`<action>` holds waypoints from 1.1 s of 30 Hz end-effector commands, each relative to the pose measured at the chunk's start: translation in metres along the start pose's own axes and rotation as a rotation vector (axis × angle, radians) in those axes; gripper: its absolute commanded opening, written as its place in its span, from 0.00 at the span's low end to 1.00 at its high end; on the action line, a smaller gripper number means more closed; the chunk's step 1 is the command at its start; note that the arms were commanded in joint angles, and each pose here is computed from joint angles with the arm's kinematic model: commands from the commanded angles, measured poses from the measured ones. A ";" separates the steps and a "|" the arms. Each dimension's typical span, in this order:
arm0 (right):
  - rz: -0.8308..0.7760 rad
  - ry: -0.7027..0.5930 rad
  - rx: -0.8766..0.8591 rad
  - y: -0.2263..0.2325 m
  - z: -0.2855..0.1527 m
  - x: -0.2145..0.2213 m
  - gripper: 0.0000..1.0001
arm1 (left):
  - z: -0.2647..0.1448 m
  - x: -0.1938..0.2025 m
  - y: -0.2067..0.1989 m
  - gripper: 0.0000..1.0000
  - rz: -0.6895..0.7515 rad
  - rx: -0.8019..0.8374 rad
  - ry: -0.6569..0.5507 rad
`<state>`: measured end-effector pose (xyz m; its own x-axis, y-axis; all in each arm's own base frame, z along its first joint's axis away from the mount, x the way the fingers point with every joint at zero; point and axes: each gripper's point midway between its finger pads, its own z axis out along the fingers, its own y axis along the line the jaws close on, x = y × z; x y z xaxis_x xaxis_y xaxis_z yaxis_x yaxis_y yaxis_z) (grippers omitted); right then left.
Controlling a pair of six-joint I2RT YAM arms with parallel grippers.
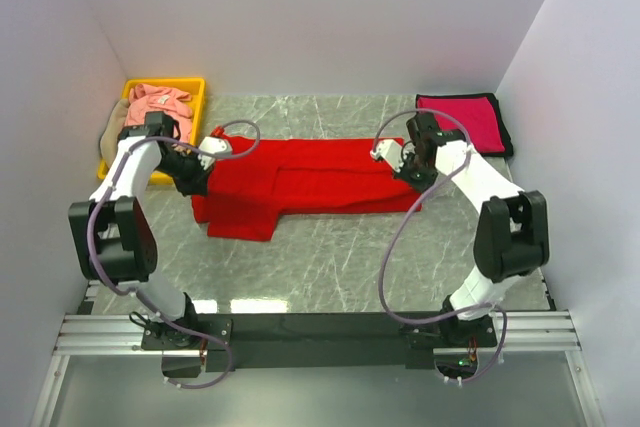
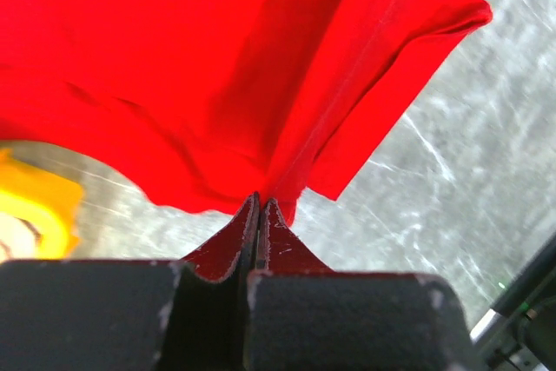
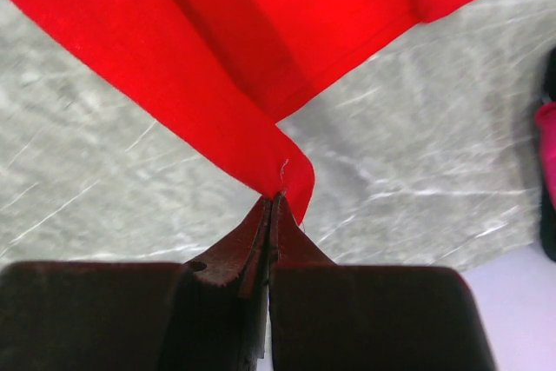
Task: Fold and stack the t-shirts
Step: Fold the tshirt
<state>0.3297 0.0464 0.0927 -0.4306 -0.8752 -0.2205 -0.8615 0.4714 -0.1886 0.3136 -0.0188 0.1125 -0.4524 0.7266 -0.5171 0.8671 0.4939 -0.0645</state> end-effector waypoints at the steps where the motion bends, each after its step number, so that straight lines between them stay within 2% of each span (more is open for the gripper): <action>1: 0.001 -0.011 0.025 -0.022 -0.005 -0.009 0.00 | -0.006 -0.019 0.021 0.01 -0.008 -0.036 -0.051; 15: 0.014 0.022 -0.005 -0.069 0.037 -0.039 0.00 | 0.023 -0.019 0.075 0.01 -0.091 -0.049 -0.015; 24: 0.050 0.070 0.005 -0.084 0.056 -0.040 0.00 | 0.050 -0.009 0.101 0.01 -0.160 -0.082 0.005; 25: 0.060 0.076 0.009 -0.084 0.059 -0.039 0.03 | 0.052 -0.009 0.106 0.01 -0.170 -0.100 0.005; 27: 0.072 0.090 0.021 -0.086 0.060 -0.038 0.18 | 0.051 -0.012 0.113 0.11 -0.187 -0.124 -0.004; 28: 0.086 0.094 0.038 -0.089 0.057 -0.038 0.31 | 0.050 -0.015 0.114 0.23 -0.194 -0.122 -0.012; 31: 0.114 0.084 0.067 -0.091 0.042 -0.039 0.46 | 0.031 -0.027 0.110 0.36 -0.197 -0.129 -0.058; 33: 0.145 0.066 0.078 -0.092 0.032 -0.043 0.47 | 0.012 -0.031 0.102 0.43 -0.196 -0.143 -0.096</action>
<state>0.4274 0.0476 0.0542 -0.5267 -0.8387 -0.1383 -0.8199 0.5442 -0.1778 0.4120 0.0006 0.0621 -0.6278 0.6035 -0.4916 0.7334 0.6702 -0.1139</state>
